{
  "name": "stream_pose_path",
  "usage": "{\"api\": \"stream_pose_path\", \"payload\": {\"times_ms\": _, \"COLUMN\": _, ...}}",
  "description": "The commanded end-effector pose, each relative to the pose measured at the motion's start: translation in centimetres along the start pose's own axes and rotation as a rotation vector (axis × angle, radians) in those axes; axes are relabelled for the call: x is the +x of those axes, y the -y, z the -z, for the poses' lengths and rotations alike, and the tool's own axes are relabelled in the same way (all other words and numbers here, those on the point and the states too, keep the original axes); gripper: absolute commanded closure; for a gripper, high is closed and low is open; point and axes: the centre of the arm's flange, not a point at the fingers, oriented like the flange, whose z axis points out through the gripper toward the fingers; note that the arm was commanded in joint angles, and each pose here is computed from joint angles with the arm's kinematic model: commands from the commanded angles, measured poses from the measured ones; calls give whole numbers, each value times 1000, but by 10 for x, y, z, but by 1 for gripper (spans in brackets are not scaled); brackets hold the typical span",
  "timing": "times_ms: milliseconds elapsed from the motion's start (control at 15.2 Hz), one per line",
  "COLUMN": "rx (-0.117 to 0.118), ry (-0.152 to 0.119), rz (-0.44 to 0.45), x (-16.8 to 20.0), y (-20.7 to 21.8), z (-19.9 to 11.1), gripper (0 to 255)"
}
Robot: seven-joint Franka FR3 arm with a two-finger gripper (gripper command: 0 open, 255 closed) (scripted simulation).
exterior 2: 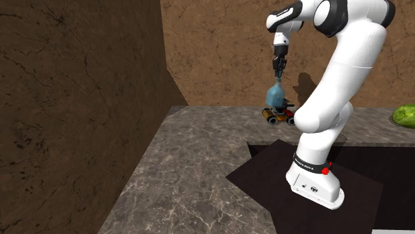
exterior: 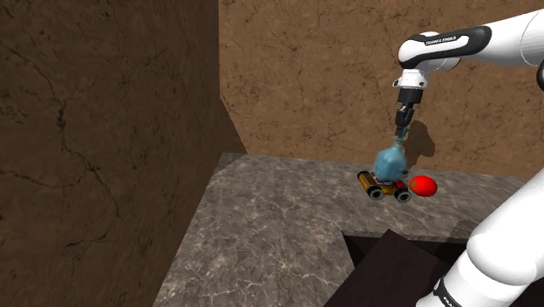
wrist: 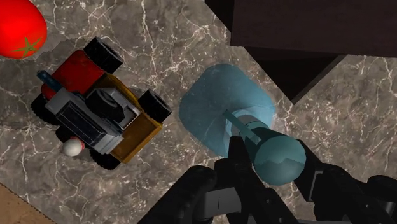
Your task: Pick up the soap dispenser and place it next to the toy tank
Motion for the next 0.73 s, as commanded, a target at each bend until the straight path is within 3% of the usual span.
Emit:
{"api": "stream_pose_path", "payload": {"times_ms": 0, "rx": 0, "ry": -1, "rz": 0, "x": 2, "y": -1, "z": -11, "gripper": 255}}
{"api": "stream_pose_path", "payload": {"times_ms": 660, "rx": 0, "ry": -1, "rz": 0, "x": 9, "y": -7, "z": -62, "gripper": 255}}
